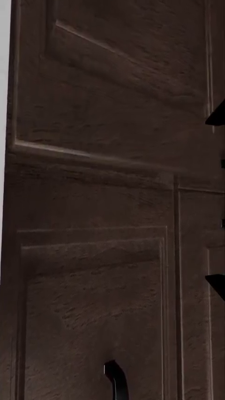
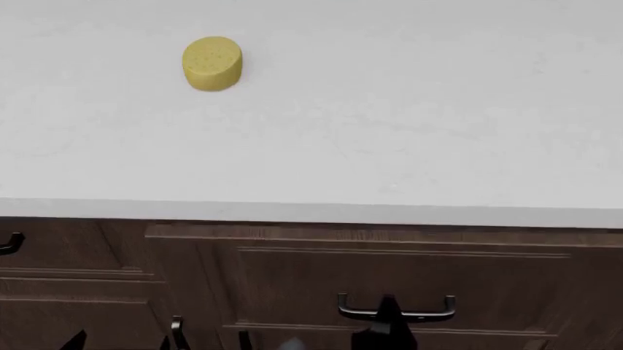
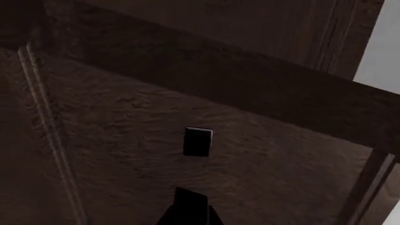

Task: Open the right drawer.

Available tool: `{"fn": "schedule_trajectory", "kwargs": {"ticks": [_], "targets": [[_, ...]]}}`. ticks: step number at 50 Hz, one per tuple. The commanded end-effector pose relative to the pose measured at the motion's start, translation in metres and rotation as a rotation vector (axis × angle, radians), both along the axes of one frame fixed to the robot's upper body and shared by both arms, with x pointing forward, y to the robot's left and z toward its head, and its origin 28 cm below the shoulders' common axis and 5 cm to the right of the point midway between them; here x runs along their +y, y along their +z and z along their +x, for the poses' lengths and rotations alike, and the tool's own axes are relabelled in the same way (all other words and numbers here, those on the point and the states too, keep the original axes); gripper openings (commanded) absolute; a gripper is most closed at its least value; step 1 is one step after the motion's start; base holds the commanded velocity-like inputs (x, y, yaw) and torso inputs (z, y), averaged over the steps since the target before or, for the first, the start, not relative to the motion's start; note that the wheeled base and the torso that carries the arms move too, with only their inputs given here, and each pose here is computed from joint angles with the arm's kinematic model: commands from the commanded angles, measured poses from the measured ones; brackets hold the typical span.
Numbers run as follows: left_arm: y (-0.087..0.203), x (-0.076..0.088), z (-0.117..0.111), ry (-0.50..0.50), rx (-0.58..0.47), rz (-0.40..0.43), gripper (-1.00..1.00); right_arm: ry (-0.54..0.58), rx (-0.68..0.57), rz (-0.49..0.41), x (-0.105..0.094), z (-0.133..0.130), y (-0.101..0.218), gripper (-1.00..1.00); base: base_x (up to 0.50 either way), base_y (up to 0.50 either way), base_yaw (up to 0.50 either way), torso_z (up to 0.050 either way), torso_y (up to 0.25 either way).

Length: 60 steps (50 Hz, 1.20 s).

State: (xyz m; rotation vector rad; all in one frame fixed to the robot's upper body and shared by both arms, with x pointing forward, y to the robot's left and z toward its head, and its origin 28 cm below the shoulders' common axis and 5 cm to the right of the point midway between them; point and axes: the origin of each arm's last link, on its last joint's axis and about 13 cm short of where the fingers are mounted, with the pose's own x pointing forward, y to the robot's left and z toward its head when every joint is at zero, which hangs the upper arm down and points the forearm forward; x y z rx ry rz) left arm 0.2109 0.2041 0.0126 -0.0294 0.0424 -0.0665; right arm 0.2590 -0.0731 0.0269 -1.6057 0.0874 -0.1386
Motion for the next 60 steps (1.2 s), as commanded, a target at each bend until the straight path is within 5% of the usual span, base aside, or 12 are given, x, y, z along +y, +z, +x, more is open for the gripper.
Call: {"fn": "schedule_trajectory", "kwargs": {"ticks": [1, 4, 6, 60], "targets": [[-0.001, 0.001, 0.001, 0.004, 0.002, -0.006, 1.00, -0.001, -0.186, -0.104, -0.006, -0.012, 0.013, -1.00, 0.00, 0.00, 0.00, 0.000, 0.011], [-0.001, 0.001, 0.000, 0.004, 0.000, -0.003, 1.00, -0.004, -0.203, -0.086, -0.004, -0.016, 0.020, -1.00, 0.00, 0.00, 0.00, 0.005, 0.000], [0.000, 0.001, 0.000, 0.002, 0.001, -0.004, 1.00, 0.012, -0.151, -0.154, -0.002, -0.019, 0.015, -1.00, 0.00, 0.00, 0.00, 0.000, 0.005], [0.000, 0.001, 0.000, 0.007, -0.004, -0.006, 1.00, 0.004, -0.218, -0.120, -0.002, -0.024, 0.027, -1.00, -0.11, 0.00, 0.00, 0.001, 0.003]]}}
